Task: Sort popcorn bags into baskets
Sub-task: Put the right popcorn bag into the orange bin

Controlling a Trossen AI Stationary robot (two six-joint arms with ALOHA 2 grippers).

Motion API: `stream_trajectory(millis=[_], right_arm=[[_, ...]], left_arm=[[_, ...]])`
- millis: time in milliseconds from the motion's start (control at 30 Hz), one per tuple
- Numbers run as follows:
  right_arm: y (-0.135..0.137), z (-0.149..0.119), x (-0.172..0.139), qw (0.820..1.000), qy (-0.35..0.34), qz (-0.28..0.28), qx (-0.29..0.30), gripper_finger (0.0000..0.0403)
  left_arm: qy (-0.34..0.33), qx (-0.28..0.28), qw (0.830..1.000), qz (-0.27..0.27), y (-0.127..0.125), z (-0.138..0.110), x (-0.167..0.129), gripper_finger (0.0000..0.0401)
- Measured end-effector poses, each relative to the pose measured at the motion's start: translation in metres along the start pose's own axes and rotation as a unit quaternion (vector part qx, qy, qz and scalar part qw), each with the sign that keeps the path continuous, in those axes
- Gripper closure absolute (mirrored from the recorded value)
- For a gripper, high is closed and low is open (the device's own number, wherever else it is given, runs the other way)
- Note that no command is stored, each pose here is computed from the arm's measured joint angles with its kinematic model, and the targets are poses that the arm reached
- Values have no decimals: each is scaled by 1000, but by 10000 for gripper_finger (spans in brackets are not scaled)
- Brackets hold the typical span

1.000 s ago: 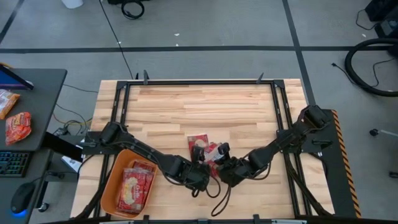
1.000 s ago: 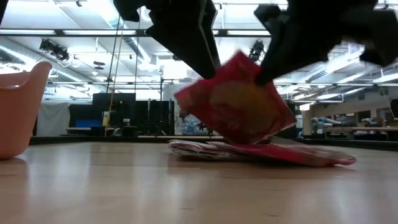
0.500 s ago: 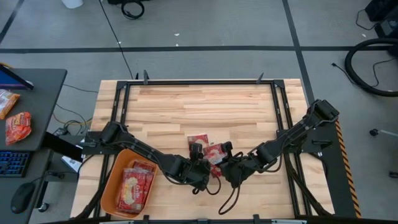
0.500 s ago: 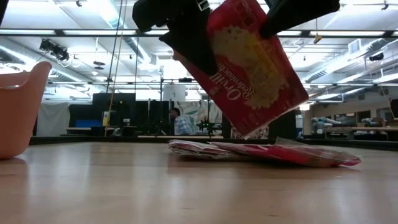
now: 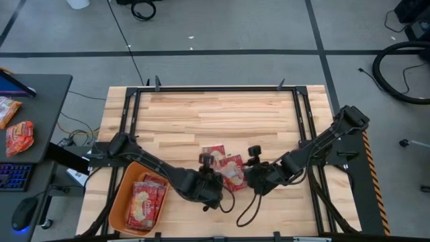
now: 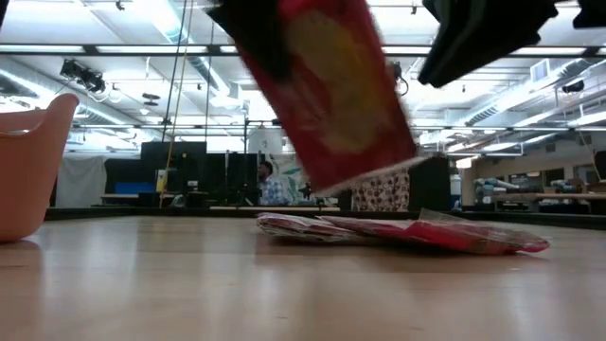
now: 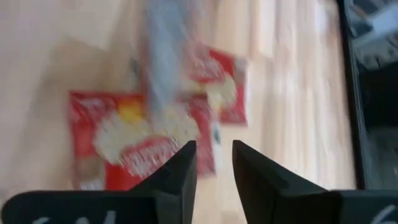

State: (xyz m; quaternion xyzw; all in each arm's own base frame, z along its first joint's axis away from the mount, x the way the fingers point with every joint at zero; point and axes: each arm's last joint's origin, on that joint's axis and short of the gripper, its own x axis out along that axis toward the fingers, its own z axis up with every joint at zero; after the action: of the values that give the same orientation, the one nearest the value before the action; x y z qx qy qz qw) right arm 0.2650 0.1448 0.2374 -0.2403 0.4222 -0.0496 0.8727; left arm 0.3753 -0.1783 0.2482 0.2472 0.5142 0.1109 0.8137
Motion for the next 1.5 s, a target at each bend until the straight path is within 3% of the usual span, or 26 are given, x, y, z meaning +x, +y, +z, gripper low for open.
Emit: stream_trajectory(millis=[100, 233, 333, 500, 633, 900, 1100, 1233, 1500], right_arm=[[-6, -7, -6, 999, 27, -10, 14, 290], [-8, -10, -9, 999, 33, -11, 20, 290], [-8, -10, -8, 999, 33, -14, 16, 291], [-6, -24, 0, 997, 47, -62, -3, 291], [-5, -48, 15, 991, 72, -109, -24, 291], [-3, -85, 47, 990, 75, -115, -22, 291], [0, -94, 60, 994, 33, -94, -44, 291], [0, -88, 64, 997, -14, -67, -44, 291], [-2, -79, 66, 997, -57, -25, -53, 291]], left_arm=[[41, -20, 997, -61, 10, 2, -29, 361], [82, -105, 979, -155, 24, 5, -62, 363], [117, -152, 958, -216, 31, 6, -80, 366], [155, -165, 925, -307, 30, -1, -109, 365], [210, -192, 879, -383, 25, -9, -125, 365], [291, -226, 829, -421, 4, -24, -147, 366], [269, -245, 840, -403, 5, -40, -174, 375], [304, -281, 831, -373, 4, -66, -186, 374], [314, -204, 856, -358, -2, -110, -190, 371]])
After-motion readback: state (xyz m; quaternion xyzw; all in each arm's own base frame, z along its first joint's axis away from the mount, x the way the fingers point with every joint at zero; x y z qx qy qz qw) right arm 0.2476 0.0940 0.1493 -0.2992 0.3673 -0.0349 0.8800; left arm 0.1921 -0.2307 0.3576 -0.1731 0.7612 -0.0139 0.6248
